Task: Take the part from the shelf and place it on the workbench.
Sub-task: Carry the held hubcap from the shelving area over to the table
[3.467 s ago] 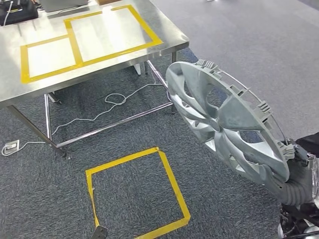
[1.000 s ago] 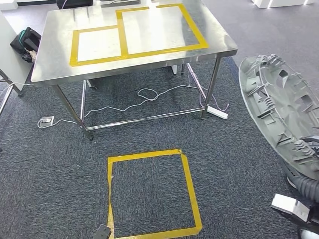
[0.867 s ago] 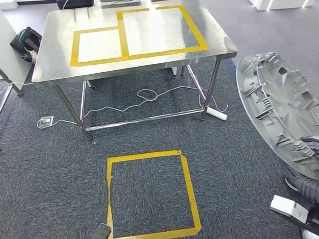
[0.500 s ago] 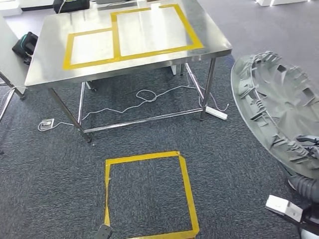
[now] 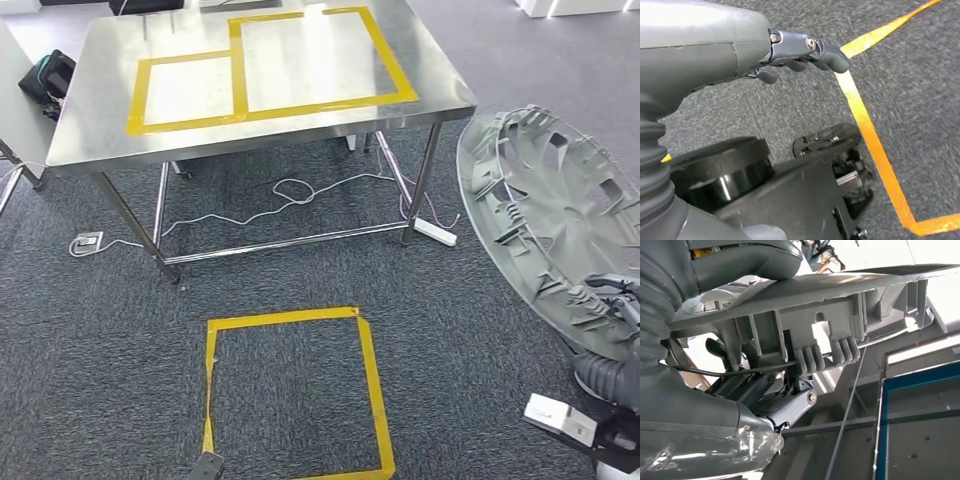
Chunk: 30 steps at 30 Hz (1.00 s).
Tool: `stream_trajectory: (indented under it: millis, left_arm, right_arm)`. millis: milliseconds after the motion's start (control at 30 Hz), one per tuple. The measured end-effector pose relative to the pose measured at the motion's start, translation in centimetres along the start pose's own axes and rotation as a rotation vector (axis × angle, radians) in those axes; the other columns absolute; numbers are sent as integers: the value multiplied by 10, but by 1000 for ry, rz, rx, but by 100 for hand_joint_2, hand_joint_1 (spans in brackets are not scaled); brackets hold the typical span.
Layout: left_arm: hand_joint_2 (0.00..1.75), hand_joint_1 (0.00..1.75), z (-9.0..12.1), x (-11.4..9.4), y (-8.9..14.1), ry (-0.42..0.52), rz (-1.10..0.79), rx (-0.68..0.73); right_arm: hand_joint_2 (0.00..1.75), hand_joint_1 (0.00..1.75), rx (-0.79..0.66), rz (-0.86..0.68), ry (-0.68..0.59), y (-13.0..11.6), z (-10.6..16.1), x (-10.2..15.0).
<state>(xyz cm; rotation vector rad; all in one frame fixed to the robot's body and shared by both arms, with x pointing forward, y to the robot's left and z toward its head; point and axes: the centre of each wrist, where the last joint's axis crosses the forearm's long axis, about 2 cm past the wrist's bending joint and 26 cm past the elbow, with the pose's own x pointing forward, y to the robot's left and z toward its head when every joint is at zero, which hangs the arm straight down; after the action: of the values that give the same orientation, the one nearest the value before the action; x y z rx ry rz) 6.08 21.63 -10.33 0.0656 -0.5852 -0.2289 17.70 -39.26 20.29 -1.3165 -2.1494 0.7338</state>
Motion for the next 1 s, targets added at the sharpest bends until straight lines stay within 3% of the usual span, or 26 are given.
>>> stream_trajectory:
  millis: [1000]
  left_arm:
    - [175,0,0,2,-2,2,0,9]
  right_arm:
    - [175,175,40,6,-19,4,4,4]
